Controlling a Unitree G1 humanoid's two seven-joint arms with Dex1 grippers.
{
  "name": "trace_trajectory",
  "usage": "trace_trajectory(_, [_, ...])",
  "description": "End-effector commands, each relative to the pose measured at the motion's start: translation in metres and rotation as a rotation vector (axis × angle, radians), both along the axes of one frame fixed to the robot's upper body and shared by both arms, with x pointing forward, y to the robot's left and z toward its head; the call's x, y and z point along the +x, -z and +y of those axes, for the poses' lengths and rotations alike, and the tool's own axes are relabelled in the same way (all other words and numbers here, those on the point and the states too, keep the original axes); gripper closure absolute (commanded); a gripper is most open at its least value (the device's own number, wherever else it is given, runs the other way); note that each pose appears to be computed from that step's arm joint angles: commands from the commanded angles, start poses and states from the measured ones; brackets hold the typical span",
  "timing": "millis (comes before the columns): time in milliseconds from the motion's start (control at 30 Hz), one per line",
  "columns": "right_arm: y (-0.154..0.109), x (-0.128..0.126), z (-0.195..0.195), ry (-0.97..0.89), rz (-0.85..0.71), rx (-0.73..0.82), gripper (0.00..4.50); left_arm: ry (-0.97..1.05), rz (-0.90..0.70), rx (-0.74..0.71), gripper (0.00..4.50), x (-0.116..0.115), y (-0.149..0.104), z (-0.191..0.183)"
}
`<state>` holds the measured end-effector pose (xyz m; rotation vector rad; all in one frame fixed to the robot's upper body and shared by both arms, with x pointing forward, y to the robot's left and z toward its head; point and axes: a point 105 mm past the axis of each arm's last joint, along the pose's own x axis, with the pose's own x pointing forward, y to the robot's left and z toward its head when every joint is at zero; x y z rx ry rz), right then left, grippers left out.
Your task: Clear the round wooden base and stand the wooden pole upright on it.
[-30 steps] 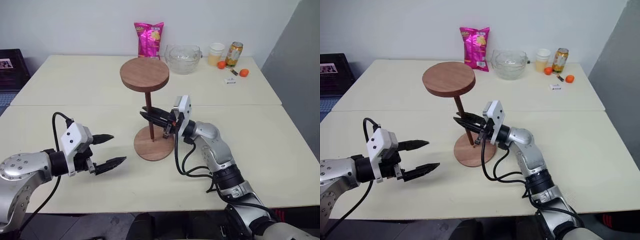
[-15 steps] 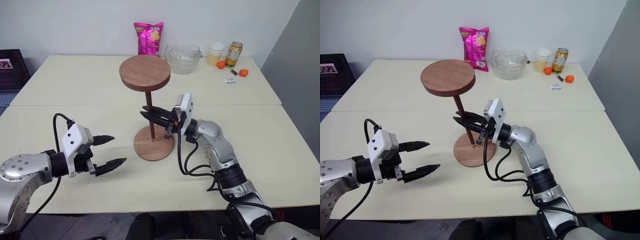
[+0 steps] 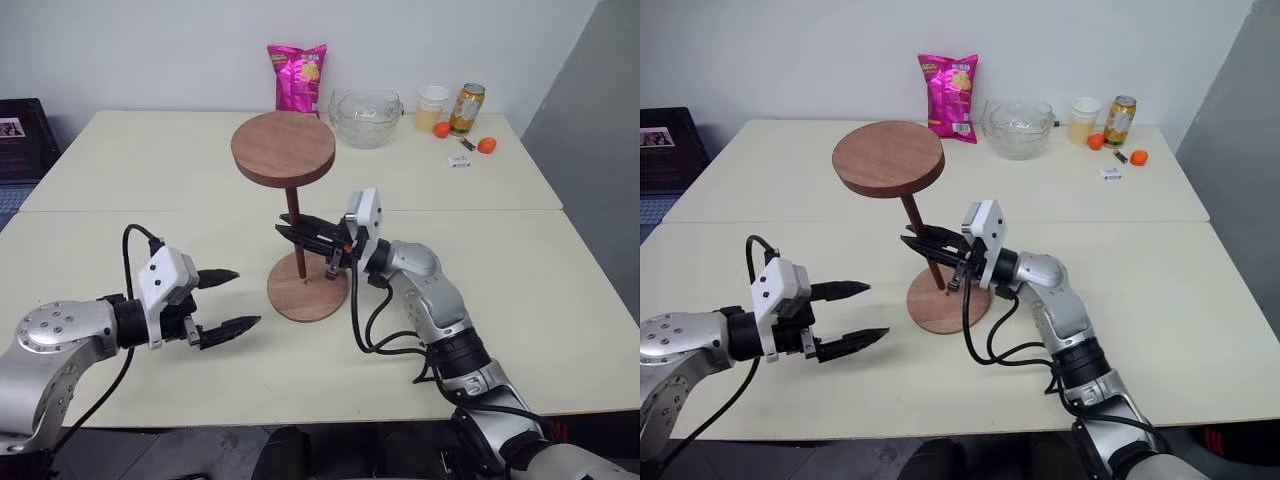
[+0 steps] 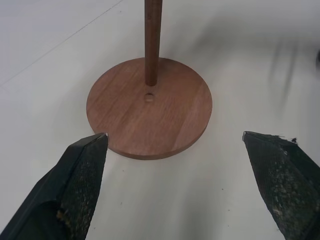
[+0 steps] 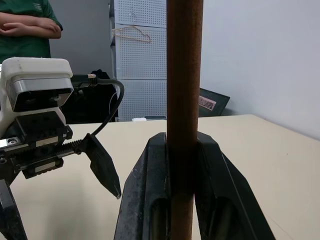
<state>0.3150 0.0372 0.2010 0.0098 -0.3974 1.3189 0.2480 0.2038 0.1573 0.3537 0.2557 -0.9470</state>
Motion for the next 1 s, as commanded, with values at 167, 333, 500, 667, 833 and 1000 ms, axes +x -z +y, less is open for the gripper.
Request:
trace_trajectory(167, [0.005,0.008,0.003,0.036,-0.032,-0.031,4.24,0.054,-0.03,0.023,0.0,0.004,-0.001,-0.006])
trace_trajectory(333, [0.006,0.014,0.002,0.071,-0.043,-0.021,4.24,0.058,-0.031,0.025,0.0,0.006,0.001,-0.006])
trace_trajectory(500, [0.009,0.013,0.004,0.067,-0.044,-0.019,4.24,0.064,-0.033,0.026,0.0,0.007,0.003,-0.006])
trace_trajectory(667, [0.013,0.011,0.005,0.062,-0.04,-0.022,4.24,0.07,-0.036,0.026,0.0,0.008,0.004,-0.007])
trace_trajectory(833, [0.017,0.007,0.006,0.051,-0.029,-0.031,4.24,0.069,-0.036,0.026,0.0,0.008,0.006,-0.007])
trace_trajectory(1000, [0.025,0.006,0.007,0.049,-0.021,-0.05,4.24,0.068,-0.037,0.027,0.0,0.008,0.006,-0.006])
